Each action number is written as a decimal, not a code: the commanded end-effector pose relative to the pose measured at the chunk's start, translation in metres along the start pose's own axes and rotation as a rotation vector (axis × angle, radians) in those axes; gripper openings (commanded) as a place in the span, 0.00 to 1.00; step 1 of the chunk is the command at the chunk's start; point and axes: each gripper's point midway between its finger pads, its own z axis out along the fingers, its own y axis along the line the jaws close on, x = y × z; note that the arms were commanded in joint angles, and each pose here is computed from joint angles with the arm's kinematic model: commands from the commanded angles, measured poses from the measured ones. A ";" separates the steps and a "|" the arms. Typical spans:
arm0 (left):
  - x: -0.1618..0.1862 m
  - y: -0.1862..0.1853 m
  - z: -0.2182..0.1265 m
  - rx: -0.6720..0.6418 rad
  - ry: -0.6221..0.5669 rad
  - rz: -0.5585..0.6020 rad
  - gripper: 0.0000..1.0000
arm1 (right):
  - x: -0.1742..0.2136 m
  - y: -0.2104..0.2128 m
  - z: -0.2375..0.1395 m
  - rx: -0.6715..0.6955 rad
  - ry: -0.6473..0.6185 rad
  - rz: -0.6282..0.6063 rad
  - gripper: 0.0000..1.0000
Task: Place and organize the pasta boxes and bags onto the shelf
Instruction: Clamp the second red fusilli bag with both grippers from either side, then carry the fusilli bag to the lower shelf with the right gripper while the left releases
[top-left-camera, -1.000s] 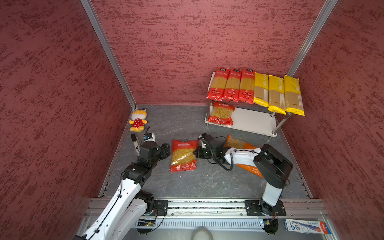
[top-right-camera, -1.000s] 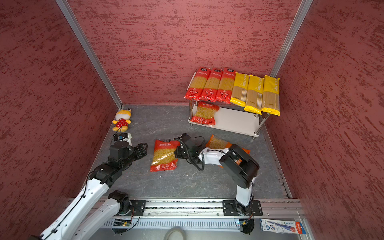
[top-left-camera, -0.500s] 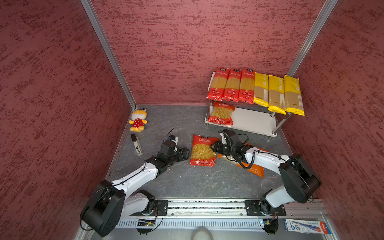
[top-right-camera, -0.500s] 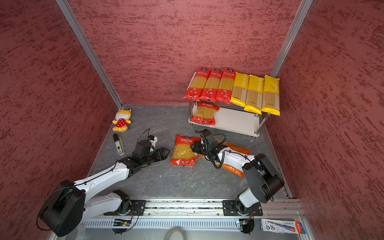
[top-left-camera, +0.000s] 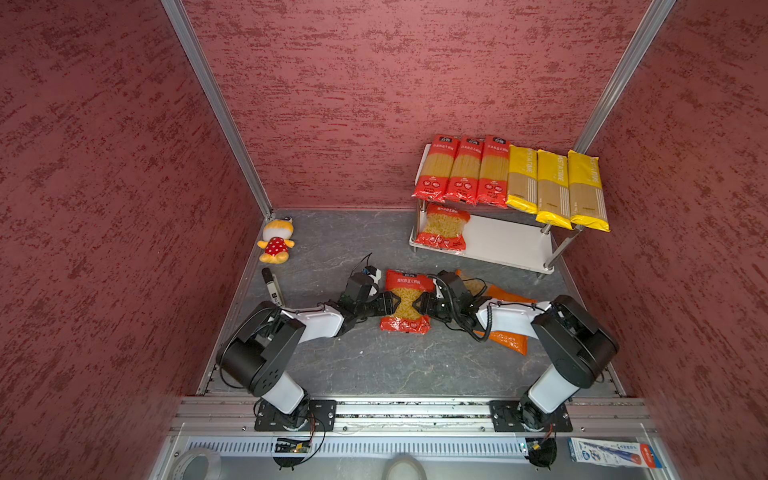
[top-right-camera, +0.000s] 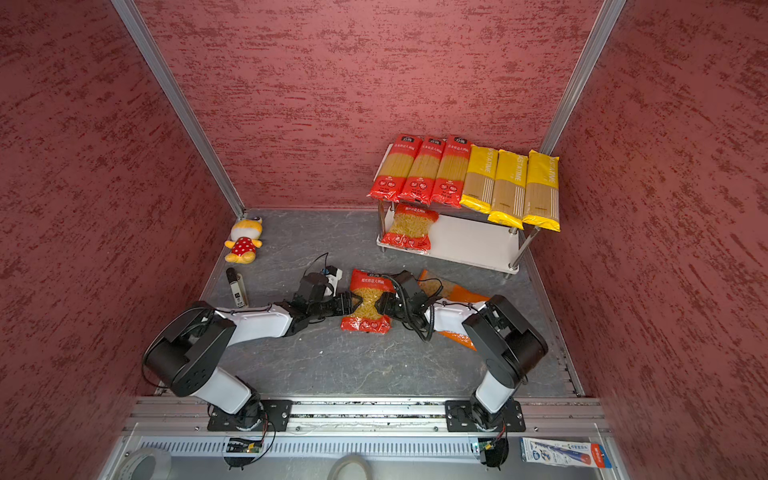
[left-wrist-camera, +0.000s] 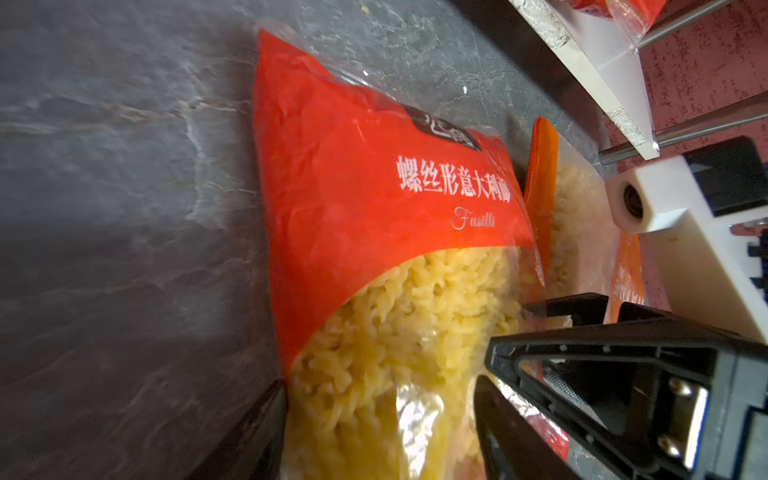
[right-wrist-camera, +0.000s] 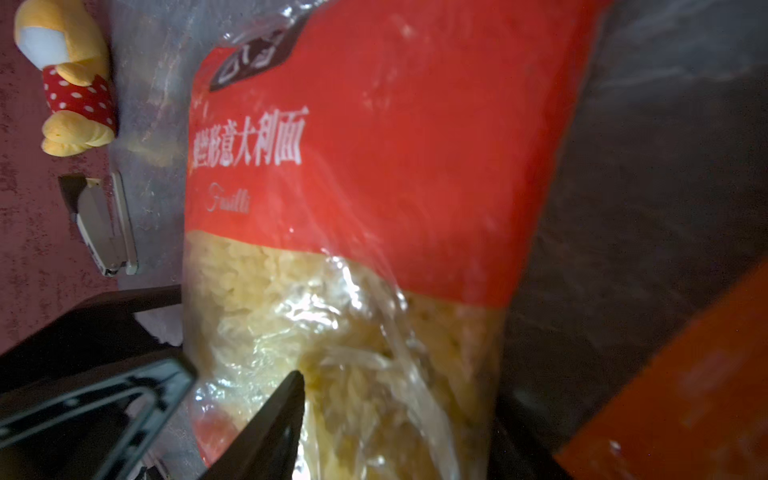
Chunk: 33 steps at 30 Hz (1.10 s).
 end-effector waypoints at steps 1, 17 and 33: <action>-0.009 -0.030 0.006 0.121 -0.023 0.029 0.64 | -0.005 0.029 0.005 -0.138 -0.006 -0.025 0.57; -0.038 -0.097 -0.033 0.283 -0.094 0.160 0.30 | -0.035 0.073 -0.062 -0.334 -0.156 -0.131 0.07; -0.086 -0.201 0.003 0.472 -0.132 0.307 0.37 | -0.148 0.027 -0.226 -0.048 -0.684 -0.258 0.00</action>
